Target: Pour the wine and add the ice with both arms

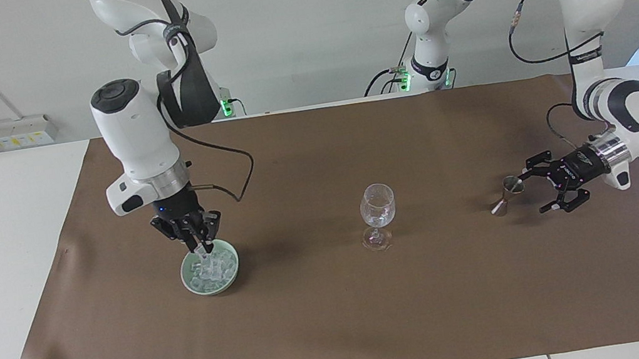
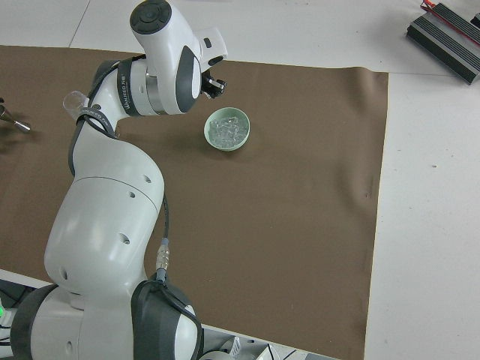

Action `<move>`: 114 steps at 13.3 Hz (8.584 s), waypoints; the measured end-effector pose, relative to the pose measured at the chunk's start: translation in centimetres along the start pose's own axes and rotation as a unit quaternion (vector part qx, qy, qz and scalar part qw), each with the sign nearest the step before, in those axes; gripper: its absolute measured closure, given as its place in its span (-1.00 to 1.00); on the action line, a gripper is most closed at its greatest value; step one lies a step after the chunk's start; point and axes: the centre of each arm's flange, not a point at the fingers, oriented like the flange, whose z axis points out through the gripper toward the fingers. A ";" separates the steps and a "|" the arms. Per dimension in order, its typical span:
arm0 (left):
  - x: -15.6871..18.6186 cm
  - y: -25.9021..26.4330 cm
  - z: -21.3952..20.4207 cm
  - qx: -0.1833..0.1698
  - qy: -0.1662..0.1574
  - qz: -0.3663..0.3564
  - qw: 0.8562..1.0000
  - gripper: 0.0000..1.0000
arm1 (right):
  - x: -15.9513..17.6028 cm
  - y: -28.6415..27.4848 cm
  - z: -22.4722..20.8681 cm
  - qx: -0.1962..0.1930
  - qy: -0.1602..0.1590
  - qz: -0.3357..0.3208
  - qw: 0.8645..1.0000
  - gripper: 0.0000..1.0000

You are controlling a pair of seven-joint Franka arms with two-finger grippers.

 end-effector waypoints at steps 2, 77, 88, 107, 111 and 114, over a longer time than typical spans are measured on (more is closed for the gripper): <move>-2.4 1.8 -1.6 0.009 0.032 0.055 0.998 -1.00 | -1.3 -4.1 -2.0 0.023 0.005 0.032 0.999 0.35; -40.8 -6.4 -1.8 0.419 0.300 0.617 0.595 -1.00 | -16.1 -27.6 2.0 0.100 0.000 0.132 0.986 0.22; -40.8 -6.4 -1.9 0.418 0.301 0.616 0.595 -1.00 | -14.6 -27.2 -0.1 0.091 0.064 0.097 0.989 0.22; -40.7 -6.4 -2.0 0.419 0.301 0.615 0.597 -1.00 | -2.5 -2.4 -8.5 -0.068 -0.029 -0.078 0.994 -0.29; -40.7 -6.4 -2.0 0.419 0.301 0.615 0.597 -1.00 | -1.5 2.5 -9.9 -0.089 -0.061 -0.101 0.989 -1.00; -40.7 -6.4 -2.0 0.419 0.301 0.615 0.597 -1.00 | -0.5 8.0 -11.3 -0.096 -0.099 -0.179 0.974 -1.00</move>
